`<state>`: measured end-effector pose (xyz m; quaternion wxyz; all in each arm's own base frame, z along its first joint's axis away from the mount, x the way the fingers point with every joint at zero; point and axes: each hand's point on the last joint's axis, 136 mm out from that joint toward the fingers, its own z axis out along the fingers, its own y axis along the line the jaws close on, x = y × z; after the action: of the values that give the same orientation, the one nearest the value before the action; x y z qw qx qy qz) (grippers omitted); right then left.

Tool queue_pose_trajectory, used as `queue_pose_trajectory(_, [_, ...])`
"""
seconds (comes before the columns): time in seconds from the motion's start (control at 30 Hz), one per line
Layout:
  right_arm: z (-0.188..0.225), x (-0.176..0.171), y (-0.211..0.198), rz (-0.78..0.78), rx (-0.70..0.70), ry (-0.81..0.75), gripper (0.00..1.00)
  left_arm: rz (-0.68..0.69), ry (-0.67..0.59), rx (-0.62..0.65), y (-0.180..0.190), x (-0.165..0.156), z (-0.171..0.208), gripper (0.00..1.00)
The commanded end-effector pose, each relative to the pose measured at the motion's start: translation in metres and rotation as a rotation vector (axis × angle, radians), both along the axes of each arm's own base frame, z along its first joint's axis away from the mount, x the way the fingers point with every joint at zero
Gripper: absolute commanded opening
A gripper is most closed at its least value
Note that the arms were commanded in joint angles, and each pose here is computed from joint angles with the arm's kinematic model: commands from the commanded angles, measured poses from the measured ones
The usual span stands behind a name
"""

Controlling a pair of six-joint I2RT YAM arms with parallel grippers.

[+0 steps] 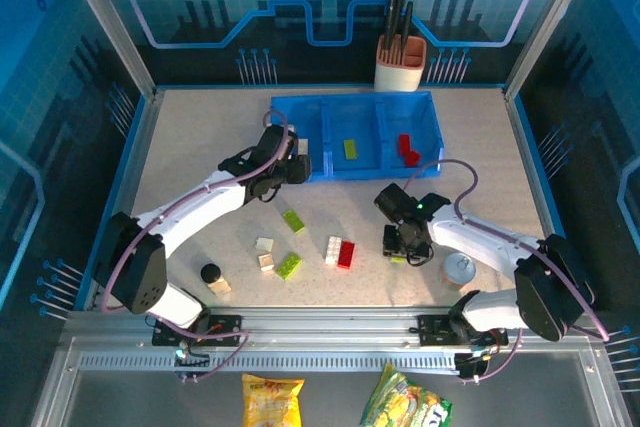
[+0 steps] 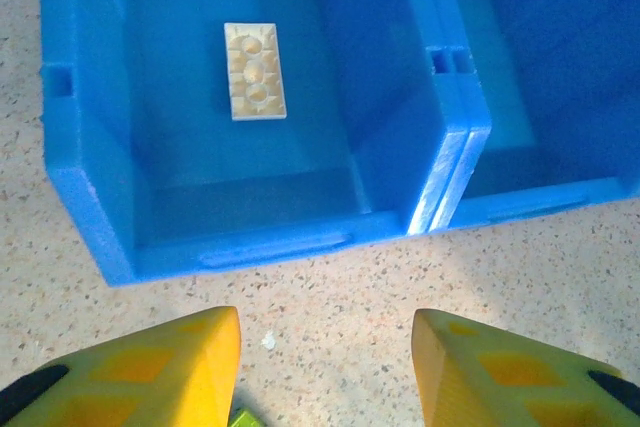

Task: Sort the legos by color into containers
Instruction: Pick up the lego from the bottom-right of the table, then place the lego in the container.

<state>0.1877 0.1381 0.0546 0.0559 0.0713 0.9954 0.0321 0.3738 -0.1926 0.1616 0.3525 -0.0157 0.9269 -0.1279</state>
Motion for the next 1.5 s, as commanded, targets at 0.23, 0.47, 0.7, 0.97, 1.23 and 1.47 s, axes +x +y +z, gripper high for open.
queue_pose_trajectory(0.23, [0.031, 0.050, 0.022, 0.248, -0.105, -0.059, 0.35, 0.021, 0.061, -0.020, 0.023, -0.033, -0.009, 0.50])
queue_pose_trajectory(0.47, [0.041, 0.089, 0.043, 0.323, -0.105, -0.067, 0.34, 0.035, 0.107, -0.035, 0.033, -0.055, -0.021, 0.50])
queue_pose_trajectory(0.7, [0.050, 0.130, 0.057, 0.351, -0.098, -0.078, 0.34, 0.049, 0.133, -0.045, 0.042, -0.074, -0.029, 0.52])
queue_pose_trajectory(0.97, [0.055, 0.179, 0.061, 0.349, -0.117, -0.105, 0.35, 0.070, 0.155, -0.047, 0.050, -0.088, -0.037, 0.53])
queue_pose_trajectory(1.23, [0.047, 0.222, 0.050, 0.309, -0.151, -0.112, 0.35, 0.082, 0.152, -0.042, 0.056, -0.094, -0.036, 0.53])
queue_pose_trajectory(1.47, [0.028, 0.252, 0.045, 0.247, -0.182, -0.106, 0.35, 0.087, 0.157, -0.037, 0.059, -0.097, -0.037, 0.53])
